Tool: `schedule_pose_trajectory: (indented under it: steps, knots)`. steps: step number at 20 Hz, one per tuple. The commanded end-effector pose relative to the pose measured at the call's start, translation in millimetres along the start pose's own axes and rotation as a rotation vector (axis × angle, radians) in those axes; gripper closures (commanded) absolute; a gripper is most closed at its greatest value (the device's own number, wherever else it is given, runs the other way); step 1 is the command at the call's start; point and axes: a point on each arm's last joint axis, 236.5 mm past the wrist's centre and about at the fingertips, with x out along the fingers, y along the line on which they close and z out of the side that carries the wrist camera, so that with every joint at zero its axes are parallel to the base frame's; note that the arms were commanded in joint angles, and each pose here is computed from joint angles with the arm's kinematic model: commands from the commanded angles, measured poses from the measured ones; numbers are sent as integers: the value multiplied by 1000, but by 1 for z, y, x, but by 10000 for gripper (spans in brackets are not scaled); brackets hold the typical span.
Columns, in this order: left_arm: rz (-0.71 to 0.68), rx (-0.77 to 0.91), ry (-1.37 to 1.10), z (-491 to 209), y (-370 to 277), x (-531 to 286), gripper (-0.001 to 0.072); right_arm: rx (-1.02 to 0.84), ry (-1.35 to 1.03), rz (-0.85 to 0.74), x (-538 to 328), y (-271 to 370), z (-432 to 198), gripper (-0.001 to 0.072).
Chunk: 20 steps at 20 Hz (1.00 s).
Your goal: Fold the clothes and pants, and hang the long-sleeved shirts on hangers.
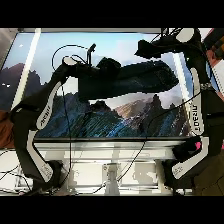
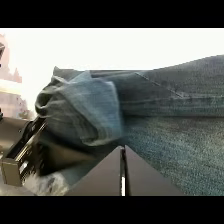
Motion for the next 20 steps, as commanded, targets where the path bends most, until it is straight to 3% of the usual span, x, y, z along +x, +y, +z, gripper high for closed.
schedule_pose_trajectory:
  steps: [1, 8, 10, 12, 15, 18, 20]
  knots:
    - [-61, -47, -22, 4, -13, 4, 0, -4, 19, -9, -1, -2, -5, 678]
    - [-299, -177, -92, 31, -32, -58, 7, -4, 54, -9, -2, -2, -13, 678]
    - [-316, -170, -113, 37, -16, -99, 33, -4, 60, -9, -2, -2, -14, 678]
    - [-287, -128, -137, 38, 5, -143, 119, -8, 61, -21, -2, -5, -14, 678]
    - [-19, -71, -88, 19, 58, -199, 203, -19, 62, -57, -2, -14, -14, 678]
    - [370, -59, 100, -28, 122, -247, 203, -27, 63, -82, -3, -20, -14, 678]
    - [524, -107, 192, -52, 152, -263, 195, -28, 54, -84, -3, -20, -12, 678]
